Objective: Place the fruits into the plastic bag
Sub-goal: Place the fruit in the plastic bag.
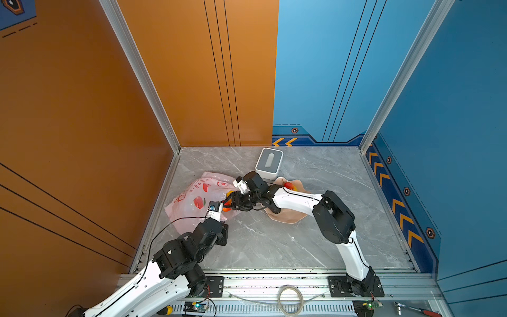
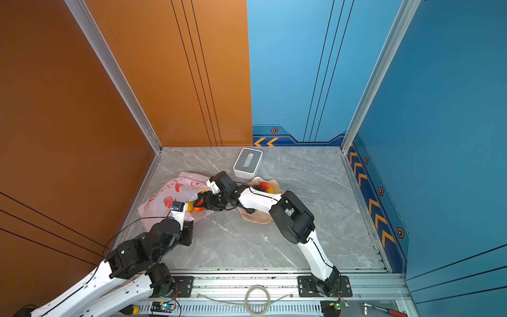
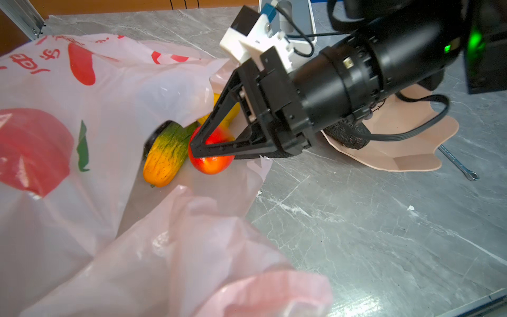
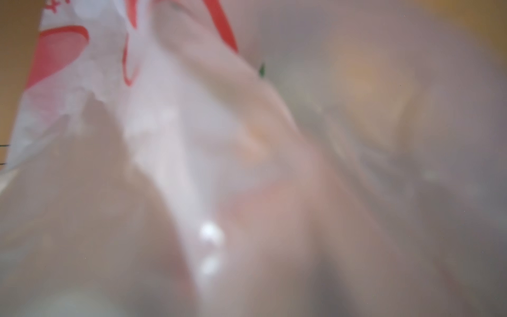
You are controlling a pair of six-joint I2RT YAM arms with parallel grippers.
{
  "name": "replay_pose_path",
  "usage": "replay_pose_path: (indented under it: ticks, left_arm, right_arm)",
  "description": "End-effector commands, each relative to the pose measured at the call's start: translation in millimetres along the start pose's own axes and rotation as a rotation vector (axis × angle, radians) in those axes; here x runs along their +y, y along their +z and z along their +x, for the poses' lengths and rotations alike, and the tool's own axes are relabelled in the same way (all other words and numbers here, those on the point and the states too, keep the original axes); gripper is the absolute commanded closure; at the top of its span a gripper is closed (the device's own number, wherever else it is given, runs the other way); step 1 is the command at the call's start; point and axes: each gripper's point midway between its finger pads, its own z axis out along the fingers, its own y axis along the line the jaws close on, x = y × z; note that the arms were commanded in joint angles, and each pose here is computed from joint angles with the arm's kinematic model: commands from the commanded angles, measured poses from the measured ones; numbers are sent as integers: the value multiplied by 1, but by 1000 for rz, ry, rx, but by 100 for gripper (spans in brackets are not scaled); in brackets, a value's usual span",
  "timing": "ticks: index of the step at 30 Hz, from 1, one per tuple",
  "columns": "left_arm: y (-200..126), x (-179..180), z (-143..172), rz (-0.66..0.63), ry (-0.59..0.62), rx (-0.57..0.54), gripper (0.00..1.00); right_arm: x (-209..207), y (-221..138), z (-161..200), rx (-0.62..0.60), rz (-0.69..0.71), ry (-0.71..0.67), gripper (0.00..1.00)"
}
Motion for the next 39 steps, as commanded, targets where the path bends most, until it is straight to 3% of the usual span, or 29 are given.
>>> replay_pose_path:
  ticks: [1,18,20,39]
  left_arm:
    - [-5,3,-3,-15,-2,-14,100]
    - [-9,3,-3,-23,18,-32,100]
    - [-10,4,-4,-25,17,-34,100]
    - [-12,5,-4,-30,20,-43,100]
  right_arm:
    - [1,8,-1,10,29,-10,36]
    - [43,28,3,63,-61,-60,28]
    - [45,28,4,66,-65,-63,23]
    - [51,29,8,79,-79,-75,23]
